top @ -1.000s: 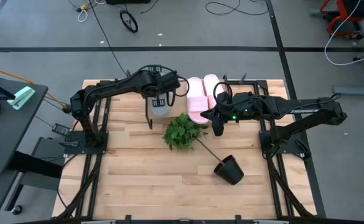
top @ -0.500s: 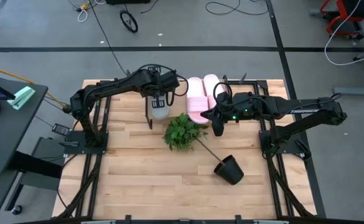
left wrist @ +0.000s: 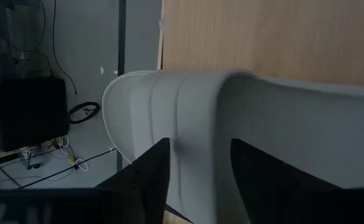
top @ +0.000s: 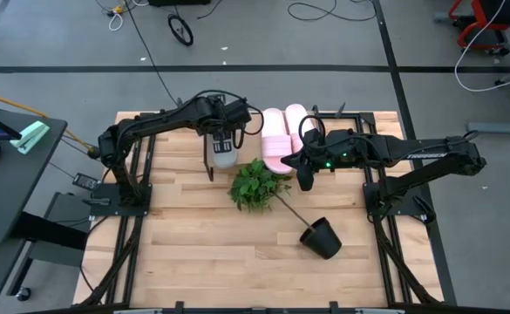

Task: Pick and place slides into the shelf
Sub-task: Put the bottom gray slides on the shelf, then put the gray slides on the shelf

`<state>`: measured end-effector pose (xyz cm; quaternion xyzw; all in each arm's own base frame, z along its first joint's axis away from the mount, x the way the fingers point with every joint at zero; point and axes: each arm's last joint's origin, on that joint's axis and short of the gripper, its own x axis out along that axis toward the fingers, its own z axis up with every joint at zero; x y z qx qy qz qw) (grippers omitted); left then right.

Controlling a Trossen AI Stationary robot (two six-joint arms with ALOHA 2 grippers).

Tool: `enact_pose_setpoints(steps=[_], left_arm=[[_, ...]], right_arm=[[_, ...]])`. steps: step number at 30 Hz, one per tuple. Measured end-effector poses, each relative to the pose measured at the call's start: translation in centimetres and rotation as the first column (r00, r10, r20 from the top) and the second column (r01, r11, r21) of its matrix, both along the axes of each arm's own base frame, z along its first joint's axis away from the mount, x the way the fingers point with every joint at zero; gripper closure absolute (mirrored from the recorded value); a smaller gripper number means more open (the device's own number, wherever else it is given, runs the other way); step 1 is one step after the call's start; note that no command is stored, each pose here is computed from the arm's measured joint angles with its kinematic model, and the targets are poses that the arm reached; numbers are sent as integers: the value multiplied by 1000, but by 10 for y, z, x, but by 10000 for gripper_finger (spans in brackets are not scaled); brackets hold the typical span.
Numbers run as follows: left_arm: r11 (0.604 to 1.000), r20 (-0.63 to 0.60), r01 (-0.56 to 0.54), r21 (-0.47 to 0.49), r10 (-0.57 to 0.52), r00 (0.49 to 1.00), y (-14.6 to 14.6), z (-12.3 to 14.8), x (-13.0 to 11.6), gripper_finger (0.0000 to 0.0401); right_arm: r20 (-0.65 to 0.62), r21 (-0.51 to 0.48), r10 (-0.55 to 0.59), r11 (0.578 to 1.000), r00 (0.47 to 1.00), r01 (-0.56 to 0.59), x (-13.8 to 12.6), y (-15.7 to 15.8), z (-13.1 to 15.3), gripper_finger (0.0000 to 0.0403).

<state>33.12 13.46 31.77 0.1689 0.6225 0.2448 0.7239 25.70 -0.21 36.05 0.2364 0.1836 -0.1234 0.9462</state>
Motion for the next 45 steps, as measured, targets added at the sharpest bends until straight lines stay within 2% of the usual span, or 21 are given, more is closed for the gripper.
enact_pose_setpoints(steps=[9,13,16,19,24,26,30,34,45], left_arm=[[1000,24,11,-12,-10,1000,-2,8,1,175],[1000,103,15,-6,-15,995,-1,30,3,165],[1000,198,-26,-1,26,980,-2,53,1,164],[996,340,-69,-55,83,937,-1,74,-7,170],[987,561,-117,-110,159,812,-4,91,-29,189],[987,630,-117,-111,161,759,-11,88,-36,197],[990,728,-81,-117,140,671,-30,65,-53,211],[989,770,-72,-130,146,621,-46,38,-76,222],[974,820,-150,-169,224,527,-68,6,-158,231]], right_arm=[[0,0,0,1000,1000,0,0,0,0,391],[0,0,0,1000,1000,0,0,0,0,391],[-12,6,-2,1000,1000,2,-1,0,-1,391],[-39,33,-6,999,999,7,-2,0,-4,391],[-81,86,-5,996,997,12,-4,1,-8,391],[-85,105,-11,994,996,20,-4,1,-8,391],[-80,130,-22,991,997,33,-4,1,-8,391],[-77,152,-36,987,996,48,-4,1,-8,391],[-72,150,-90,984,993,100,-4,-1,-8,391]])
